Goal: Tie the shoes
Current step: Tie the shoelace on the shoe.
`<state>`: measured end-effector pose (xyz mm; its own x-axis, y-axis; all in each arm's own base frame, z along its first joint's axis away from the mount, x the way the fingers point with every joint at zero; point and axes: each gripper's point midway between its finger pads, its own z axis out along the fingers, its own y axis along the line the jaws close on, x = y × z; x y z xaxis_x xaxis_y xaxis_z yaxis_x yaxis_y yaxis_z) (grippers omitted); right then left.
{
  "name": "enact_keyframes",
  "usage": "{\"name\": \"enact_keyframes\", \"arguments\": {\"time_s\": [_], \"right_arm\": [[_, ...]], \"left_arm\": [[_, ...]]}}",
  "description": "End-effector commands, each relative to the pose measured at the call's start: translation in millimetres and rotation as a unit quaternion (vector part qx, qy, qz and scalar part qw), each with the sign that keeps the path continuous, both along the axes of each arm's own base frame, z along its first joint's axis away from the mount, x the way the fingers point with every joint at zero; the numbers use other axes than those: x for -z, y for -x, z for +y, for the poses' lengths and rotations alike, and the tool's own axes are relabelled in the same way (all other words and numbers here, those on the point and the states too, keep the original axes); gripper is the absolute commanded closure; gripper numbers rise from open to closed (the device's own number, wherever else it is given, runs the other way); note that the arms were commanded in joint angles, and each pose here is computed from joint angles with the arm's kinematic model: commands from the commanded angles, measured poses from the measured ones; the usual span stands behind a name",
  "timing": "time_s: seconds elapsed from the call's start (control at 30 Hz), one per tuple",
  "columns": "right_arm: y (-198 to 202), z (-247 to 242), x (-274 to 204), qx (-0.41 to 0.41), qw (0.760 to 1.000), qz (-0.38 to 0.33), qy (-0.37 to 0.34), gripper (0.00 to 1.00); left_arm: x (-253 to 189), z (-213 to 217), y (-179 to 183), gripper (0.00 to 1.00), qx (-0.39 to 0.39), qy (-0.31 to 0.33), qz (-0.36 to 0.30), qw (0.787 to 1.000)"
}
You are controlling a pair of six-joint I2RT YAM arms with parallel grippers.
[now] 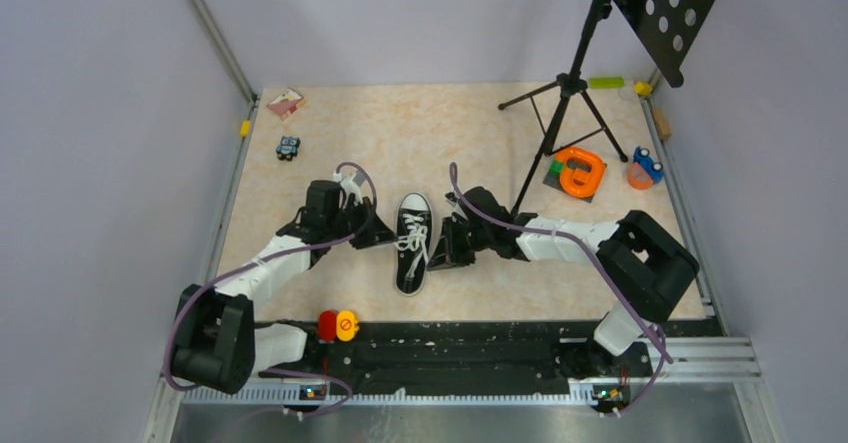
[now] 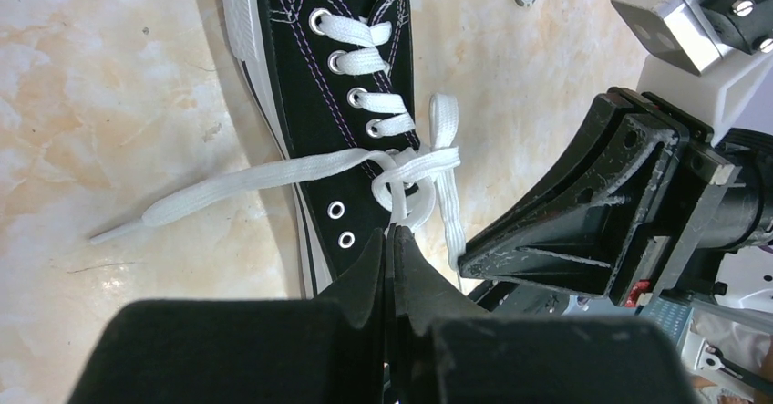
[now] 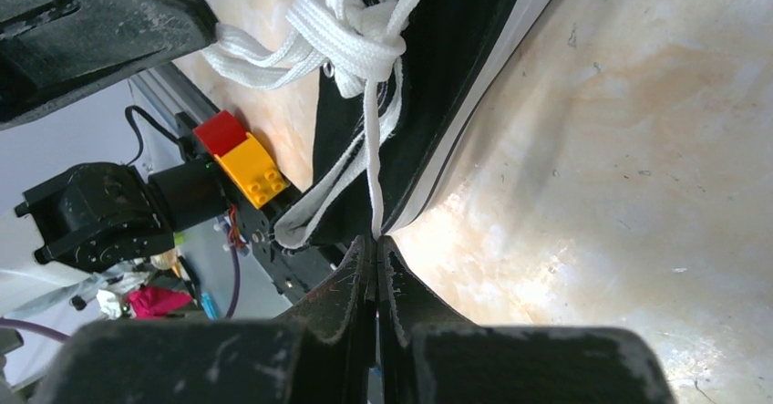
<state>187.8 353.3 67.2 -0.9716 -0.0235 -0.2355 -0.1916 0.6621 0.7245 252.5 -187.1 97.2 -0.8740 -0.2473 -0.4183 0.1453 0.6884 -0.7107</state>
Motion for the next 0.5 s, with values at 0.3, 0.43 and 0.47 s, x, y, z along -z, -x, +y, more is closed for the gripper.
{"name": "enact_keyframes", "arguments": {"time_s": [0.3, 0.43, 0.47], "right_arm": [[-3, -9, -15, -0.028, 0.996, -0.066, 0.049, 0.58], [-42, -10, -36, 0.016, 0.994, -0.101, 0.033, 0.54], [-53, -11, -42, 0.032, 0.993, -0.109, 0.027, 0.54]], "left_arm": [[-18, -7, -16, 1.0, 0.003, 0.014, -0.033, 0.999], [-18, -6, -15, 1.0, 0.002, 0.012, -0.033, 0.999], [-18, -5, -14, 1.0, 0.002, 0.011, -0.033, 0.999]]}}
